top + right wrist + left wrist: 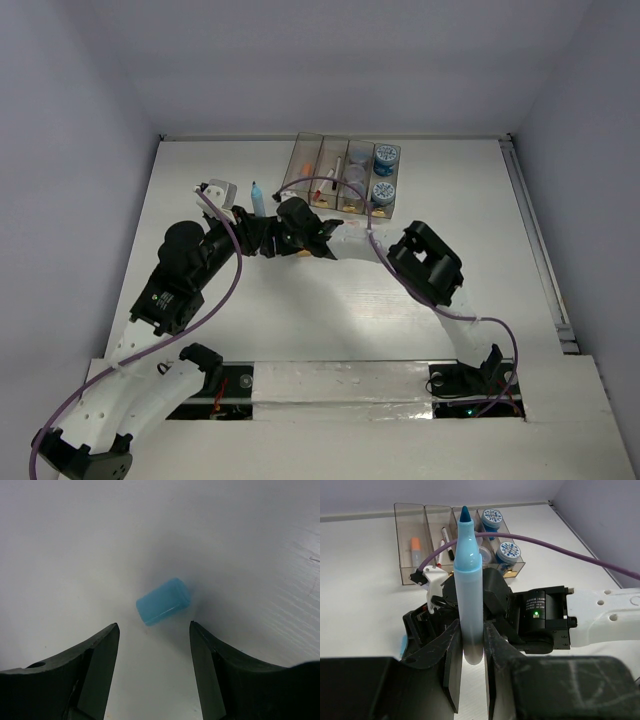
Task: Sort the stationery into containers
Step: Pick up the pen cap from the center of the board.
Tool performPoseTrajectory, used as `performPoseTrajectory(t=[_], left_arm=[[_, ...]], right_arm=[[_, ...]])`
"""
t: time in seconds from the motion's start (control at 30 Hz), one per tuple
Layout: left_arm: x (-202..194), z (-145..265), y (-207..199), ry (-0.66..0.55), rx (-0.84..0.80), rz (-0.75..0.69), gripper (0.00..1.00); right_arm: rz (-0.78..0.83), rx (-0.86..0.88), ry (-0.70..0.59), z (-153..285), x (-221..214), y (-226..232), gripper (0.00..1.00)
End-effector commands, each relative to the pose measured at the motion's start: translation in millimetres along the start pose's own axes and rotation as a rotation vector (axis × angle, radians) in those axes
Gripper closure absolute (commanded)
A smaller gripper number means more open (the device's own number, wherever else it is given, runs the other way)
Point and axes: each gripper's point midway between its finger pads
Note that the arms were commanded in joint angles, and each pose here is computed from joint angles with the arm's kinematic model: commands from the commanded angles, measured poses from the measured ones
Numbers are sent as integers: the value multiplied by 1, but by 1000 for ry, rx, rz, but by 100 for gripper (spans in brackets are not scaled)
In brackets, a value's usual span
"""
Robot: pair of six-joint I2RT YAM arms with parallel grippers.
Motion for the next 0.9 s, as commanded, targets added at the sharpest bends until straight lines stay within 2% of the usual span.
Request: performPoseTrajectory(t=[0.0, 0.4, 0.87], left_arm=[[18, 3, -10, -57, -38, -14, 100], [18, 3, -10, -58, -36, -12, 100], [31, 11, -6, -111, 0, -25, 100]], right_arm=[[33, -41, -19, -5, 13, -3, 36], [55, -37, 23, -12, 8, -3, 34], [322, -144, 146, -15, 3, -22, 34]])
Point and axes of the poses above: each gripper's point midway between its finger pads, its own z axis back along the fingers, its own y axis along the line the jaws close on, x = y × z, and after that the axes turned 14 degrees about z, right-handed
